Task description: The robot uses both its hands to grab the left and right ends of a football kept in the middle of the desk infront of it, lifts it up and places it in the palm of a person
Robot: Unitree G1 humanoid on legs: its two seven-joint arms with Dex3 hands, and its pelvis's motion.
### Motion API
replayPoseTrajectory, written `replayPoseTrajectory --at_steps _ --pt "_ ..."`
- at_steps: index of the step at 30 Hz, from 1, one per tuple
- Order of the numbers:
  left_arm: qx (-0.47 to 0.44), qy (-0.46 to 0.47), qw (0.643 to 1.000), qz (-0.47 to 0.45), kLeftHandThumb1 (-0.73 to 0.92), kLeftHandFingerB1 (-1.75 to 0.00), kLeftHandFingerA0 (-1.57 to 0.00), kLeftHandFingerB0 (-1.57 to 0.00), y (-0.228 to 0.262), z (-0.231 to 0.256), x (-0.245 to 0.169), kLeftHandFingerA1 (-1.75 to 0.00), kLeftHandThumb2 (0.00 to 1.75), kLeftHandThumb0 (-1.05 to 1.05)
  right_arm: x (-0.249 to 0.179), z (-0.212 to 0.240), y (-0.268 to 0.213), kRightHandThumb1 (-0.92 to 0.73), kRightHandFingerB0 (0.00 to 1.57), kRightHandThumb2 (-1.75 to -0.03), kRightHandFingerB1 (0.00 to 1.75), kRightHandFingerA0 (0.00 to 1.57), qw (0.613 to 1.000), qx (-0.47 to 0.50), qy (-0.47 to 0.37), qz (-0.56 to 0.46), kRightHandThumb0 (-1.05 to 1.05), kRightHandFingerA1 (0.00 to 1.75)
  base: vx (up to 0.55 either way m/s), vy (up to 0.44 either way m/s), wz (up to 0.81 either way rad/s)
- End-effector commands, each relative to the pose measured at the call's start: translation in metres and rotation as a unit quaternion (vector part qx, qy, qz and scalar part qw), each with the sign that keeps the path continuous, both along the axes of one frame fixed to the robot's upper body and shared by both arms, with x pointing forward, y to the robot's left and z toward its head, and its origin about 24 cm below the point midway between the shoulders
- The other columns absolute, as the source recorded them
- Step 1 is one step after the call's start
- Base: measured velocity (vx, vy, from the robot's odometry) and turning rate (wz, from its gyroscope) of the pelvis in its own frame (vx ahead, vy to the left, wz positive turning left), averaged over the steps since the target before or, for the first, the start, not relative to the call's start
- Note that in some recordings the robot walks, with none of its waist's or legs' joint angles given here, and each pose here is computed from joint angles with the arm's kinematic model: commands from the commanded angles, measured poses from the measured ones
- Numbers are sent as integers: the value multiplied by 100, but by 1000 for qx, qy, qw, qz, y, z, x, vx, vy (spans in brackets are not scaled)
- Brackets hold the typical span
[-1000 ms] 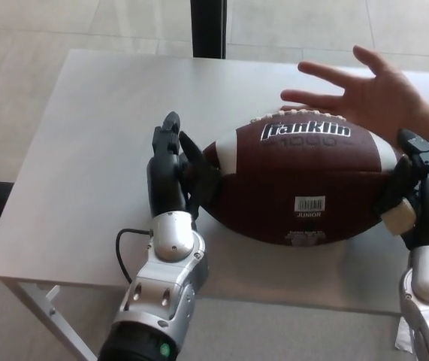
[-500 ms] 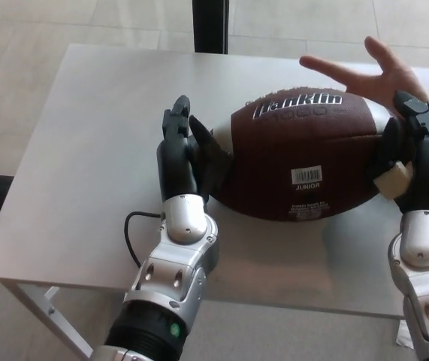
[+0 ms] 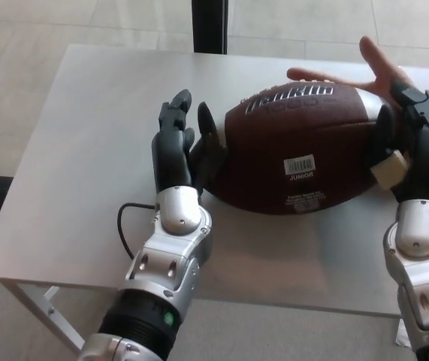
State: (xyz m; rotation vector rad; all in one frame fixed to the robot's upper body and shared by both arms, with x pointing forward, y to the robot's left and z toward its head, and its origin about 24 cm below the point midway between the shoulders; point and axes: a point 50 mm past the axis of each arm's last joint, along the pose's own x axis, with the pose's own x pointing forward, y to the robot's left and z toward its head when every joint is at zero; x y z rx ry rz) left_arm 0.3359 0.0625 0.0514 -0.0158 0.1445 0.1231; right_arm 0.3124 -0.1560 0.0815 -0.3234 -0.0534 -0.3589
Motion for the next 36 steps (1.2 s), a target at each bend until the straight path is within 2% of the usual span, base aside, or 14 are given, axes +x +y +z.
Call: replayPoseTrajectory --at_steps 1,7,9,10,15,17,18,20,23,28,29,30,32,36 --pt "-10 -69 991 -113 92 -37 -21 -21 -53 53 14 -54 74 -94 9 29 26 -88 43 -67 39 48 996 31 -53 64 -85 63 0 0 0" --pt "4 -61 991 -119 92 -40 -29 -27 -53 58 19 -57 74 -96 10 32 24 -68 40 -108 52 46 995 44 -69 60 -79 66 0 0 0" --pt "-4 -75 988 -133 92 -36 -20 -23 -56 66 21 -54 71 -95 13 39 22 -88 46 -66 39 45 994 51 -76 51 -83 58 0 0 0" --pt "17 -85 987 -136 91 -34 -19 -19 -57 76 24 -51 75 -95 14 47 21 -72 32 -115 50 38 993 56 -88 55 -81 60 0 0 0" --pt "-16 -104 984 -140 92 -34 -18 -21 -59 87 26 -50 69 -92 15 56 19 -89 42 -67 37 37 991 62 -106 58 -81 46 0 0 0" --pt "-13 -113 982 -153 72 -46 -7 -12 -60 89 26 -51 115 -88 14 60 19 -75 34 -115 51 31 991 41 -112 54 -85 55 0 0 0" --pt "-23 -111 982 -153 92 -34 -16 -22 -62 88 25 -45 72 -92 13 60 18 -89 40 -67 37 37 992 39 -110 54 -82 47 0 0 0" --pt "1 -80 985 -153 74 -48 -15 -13 -64 74 20 -57 118 -88 6 48 16 -74 31 -112 51 32 992 55 -99 58 -82 55 0 0 0" --pt "33 -53 985 -163 91 -38 -18 -15 -63 66 17 -54 79 -99 2 39 13 -72 32 -114 51 40 992 79 -86 53 -79 60 0 0 0" --pt "51 -16 988 -142 80 -14 -31 0 -41 43 9 -56 93 -99 -8 24 -6 -86 55 -66 43 71 993 109 -40 7 -90 51 0 0 0" --pt "57 -5 991 -122 82 -15 -31 -3 -33 38 8 -53 95 -99 -10 21 -10 -86 58 -66 48 82 994 100 -31 -1 -88 56 0 0 0" --pt "59 2 992 -108 80 -14 -28 -4 -25 34 8 -59 122 -90 -12 20 -14 -80 61 -72 52 97 995 98 -15 -7 -94 153 0 0 0" --pt "50 4 994 -94 92 -26 -28 -2 -1 22 3 -54 80 -93 -14 16 -26 -84 59 -65 44 78 993 109 -29 -20 -83 59 0 0 0" --pt "53 18 996 -70 79 -33 -26 -6 32 11 -6 -58 119 -100 -16 15 -33 -83 52 -65 42 73 993 113 -35 -26 -77 54 0 0 0"
